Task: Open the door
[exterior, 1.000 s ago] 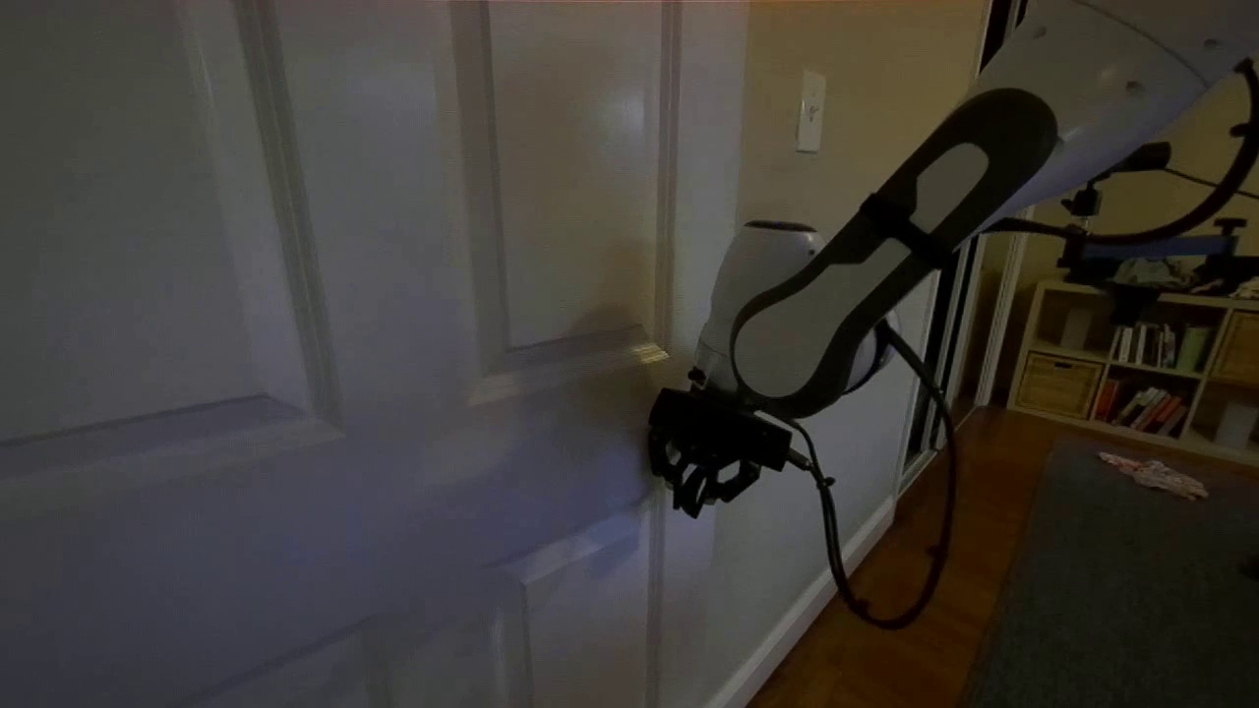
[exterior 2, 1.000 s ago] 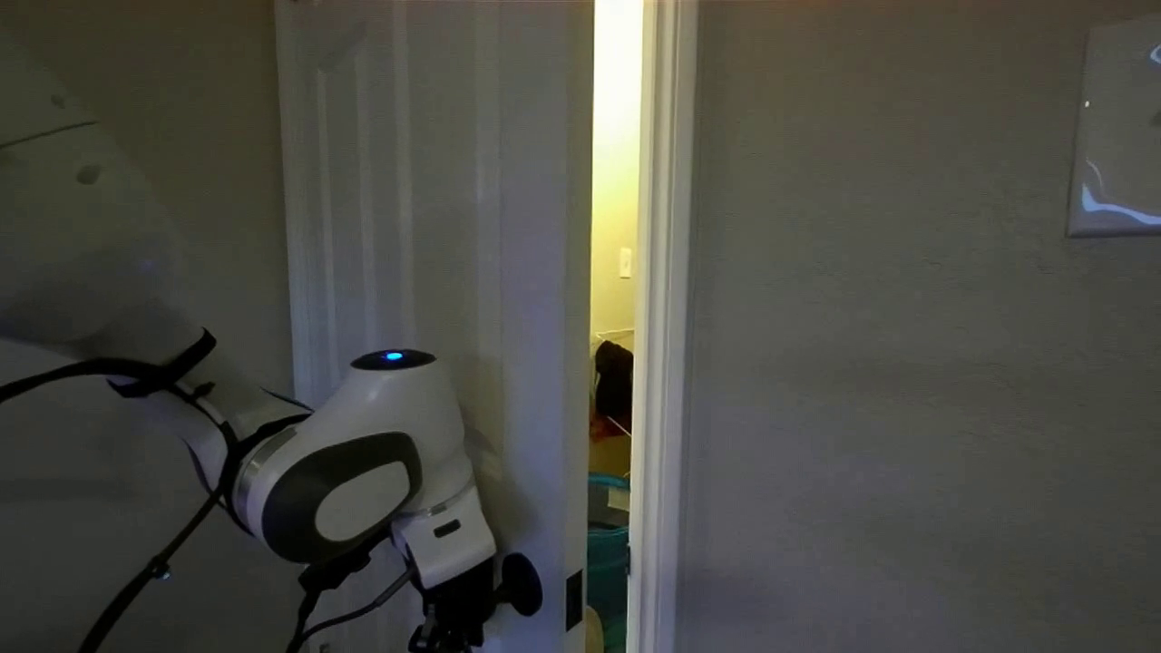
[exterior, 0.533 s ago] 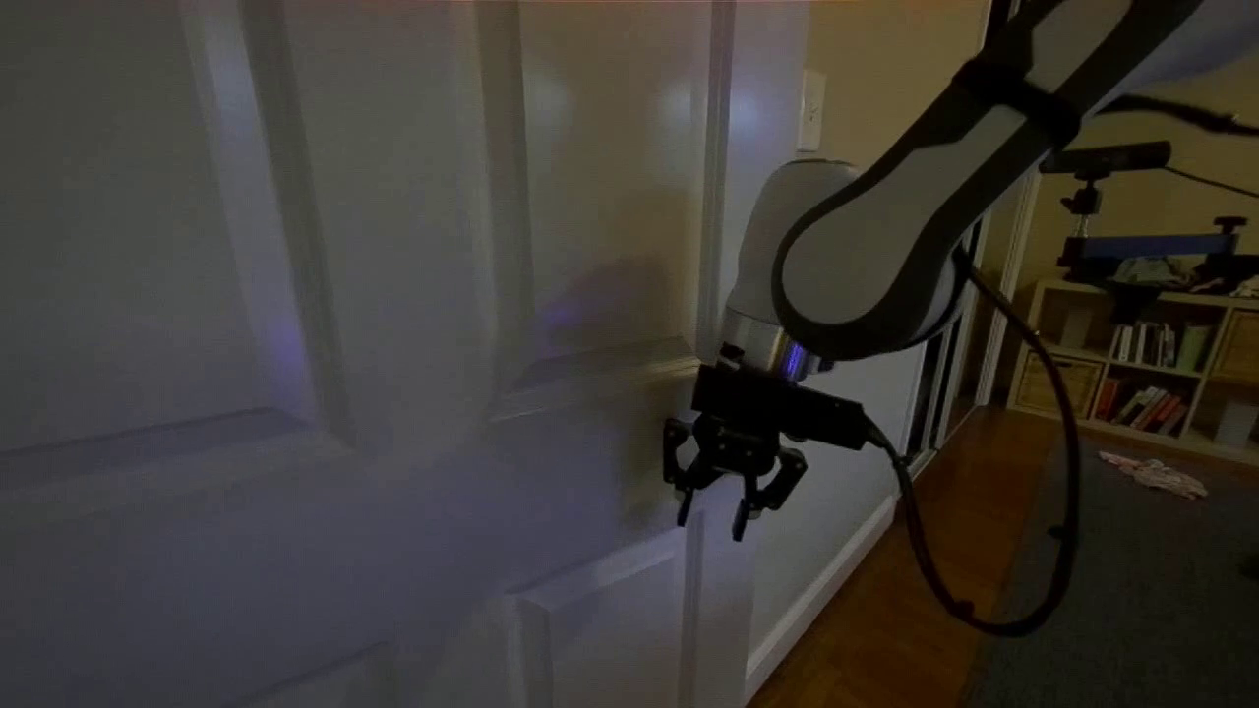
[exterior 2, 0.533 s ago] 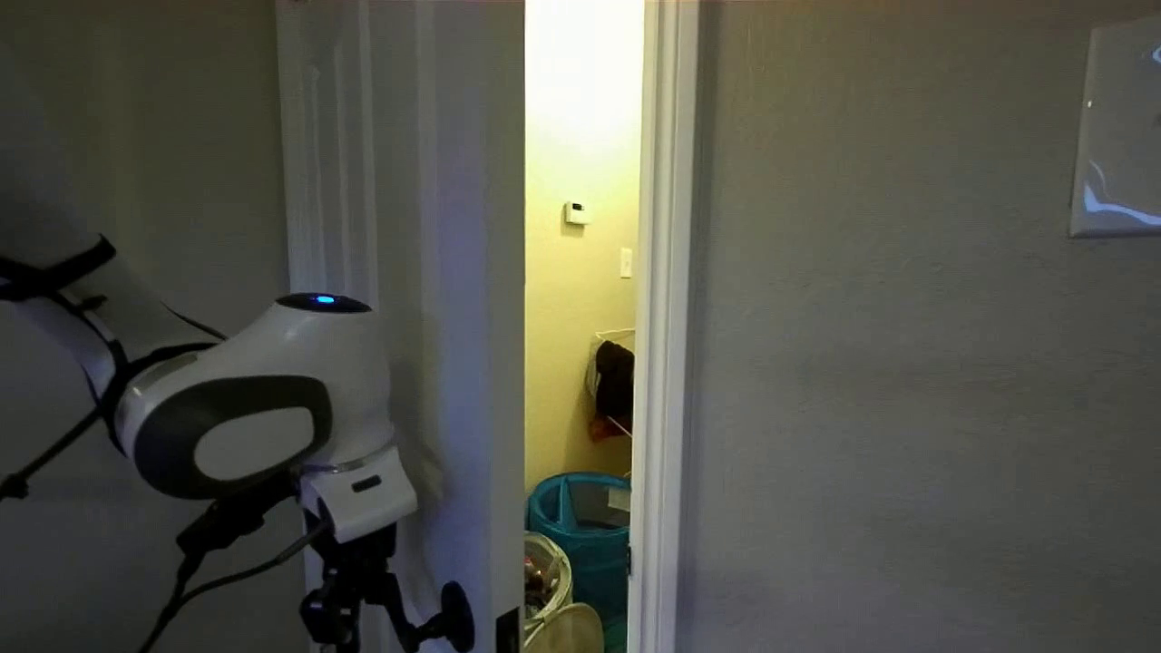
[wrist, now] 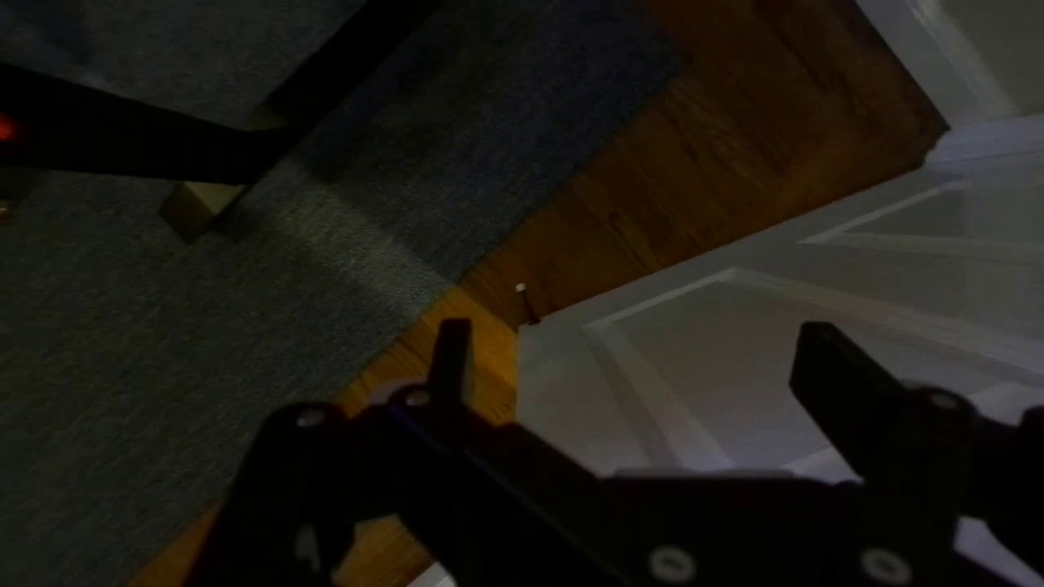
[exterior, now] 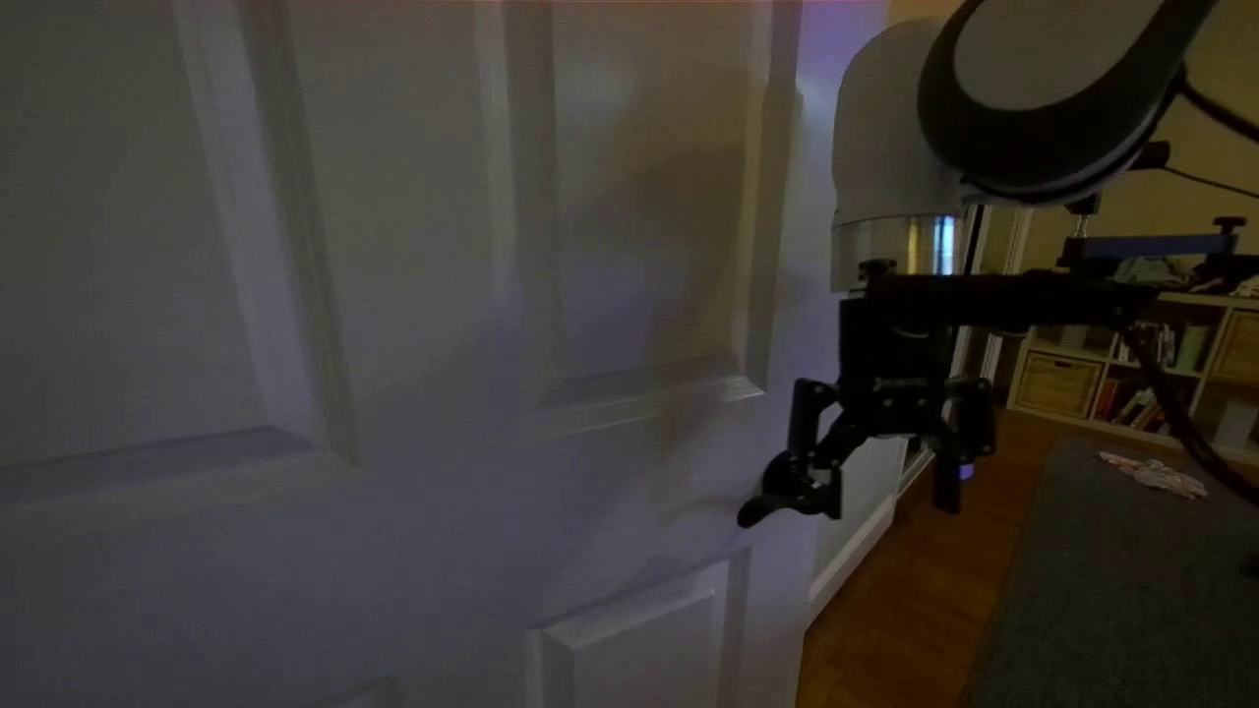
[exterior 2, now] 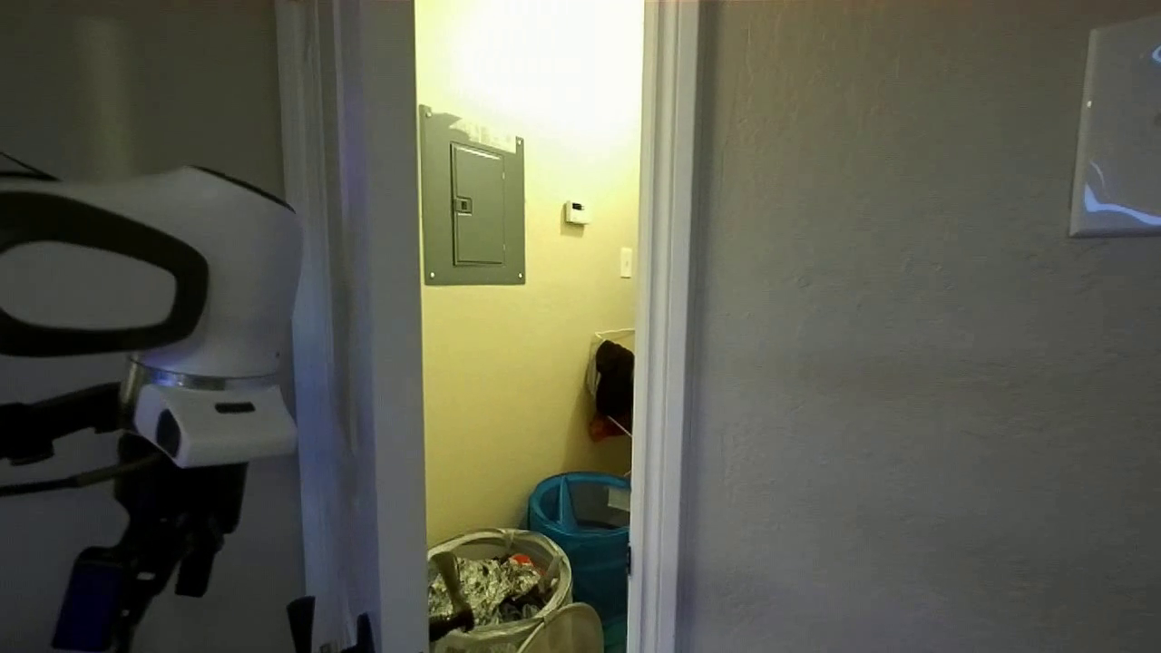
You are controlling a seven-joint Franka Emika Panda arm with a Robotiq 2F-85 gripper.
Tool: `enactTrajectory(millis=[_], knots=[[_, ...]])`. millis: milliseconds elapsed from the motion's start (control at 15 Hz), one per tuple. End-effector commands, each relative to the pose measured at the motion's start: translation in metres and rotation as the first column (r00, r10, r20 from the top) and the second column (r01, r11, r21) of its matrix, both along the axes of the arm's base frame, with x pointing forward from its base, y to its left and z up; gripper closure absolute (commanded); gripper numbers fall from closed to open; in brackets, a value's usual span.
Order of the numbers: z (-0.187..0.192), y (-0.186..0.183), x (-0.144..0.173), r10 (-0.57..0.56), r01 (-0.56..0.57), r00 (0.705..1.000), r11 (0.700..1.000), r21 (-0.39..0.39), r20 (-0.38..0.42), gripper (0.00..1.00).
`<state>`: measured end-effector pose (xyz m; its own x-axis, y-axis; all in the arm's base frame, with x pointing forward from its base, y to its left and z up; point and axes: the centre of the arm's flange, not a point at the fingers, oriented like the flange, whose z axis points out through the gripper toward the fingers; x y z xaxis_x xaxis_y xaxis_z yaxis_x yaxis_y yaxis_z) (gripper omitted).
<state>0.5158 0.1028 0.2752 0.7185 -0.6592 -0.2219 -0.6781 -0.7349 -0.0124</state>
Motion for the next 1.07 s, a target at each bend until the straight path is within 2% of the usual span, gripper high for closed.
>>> enactTrajectory(millis=[0,333,733,800,1000], knots=[[0.060,-0.029,-0.063,0.039,-0.043,0.999,0.991,-0.124,-0.034,0.00],[0.125,-0.067,-0.118,0.088,-0.078,0.996,0.965,-0.250,0.033,0.00],[0.170,-0.102,-0.161,0.029,0.013,0.986,0.968,-0.251,0.163,0.00],[0.160,-0.090,-0.129,0.037,-0.002,0.990,0.970,-0.245,0.138,0.00],[0.165,-0.091,-0.133,0.036,0.002,0.988,0.969,-0.247,0.153,0.00]])
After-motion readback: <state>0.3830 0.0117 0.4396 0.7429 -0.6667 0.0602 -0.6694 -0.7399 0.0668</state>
